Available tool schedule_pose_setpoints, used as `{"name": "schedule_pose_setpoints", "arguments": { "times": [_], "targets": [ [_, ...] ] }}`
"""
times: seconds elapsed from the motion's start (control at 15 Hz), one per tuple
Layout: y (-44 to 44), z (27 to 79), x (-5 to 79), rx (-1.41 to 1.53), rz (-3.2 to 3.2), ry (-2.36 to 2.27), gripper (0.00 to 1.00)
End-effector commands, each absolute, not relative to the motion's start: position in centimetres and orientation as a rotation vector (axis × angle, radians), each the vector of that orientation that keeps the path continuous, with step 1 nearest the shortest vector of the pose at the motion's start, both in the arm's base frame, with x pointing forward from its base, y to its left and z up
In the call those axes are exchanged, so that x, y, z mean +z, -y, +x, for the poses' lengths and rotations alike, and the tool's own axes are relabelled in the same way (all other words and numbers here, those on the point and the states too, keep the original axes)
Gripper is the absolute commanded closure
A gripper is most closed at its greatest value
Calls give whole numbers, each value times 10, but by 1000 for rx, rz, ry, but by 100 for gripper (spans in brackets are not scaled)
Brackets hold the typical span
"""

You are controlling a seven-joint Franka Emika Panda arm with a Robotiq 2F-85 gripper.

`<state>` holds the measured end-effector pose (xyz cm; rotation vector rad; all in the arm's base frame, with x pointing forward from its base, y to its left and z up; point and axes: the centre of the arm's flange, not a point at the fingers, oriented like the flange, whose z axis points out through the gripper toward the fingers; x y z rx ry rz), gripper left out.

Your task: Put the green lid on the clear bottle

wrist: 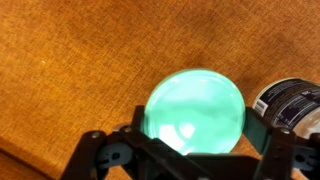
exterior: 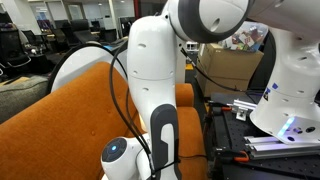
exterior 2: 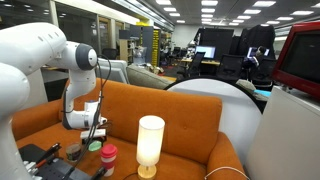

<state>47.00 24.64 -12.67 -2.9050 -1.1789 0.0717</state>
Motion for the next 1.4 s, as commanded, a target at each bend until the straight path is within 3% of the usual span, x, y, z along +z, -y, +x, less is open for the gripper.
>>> {"name": "schedule_pose_setpoints", "arguments": {
  "times": [0.0,0.53,1.33],
  "targets": [
    [-242,457,-104,60,-2935,1178,31],
    [-273,420,-82,76,-2838,1318,31],
    [-321,406,-80,50,-2694,1557,31]
  ]
}}
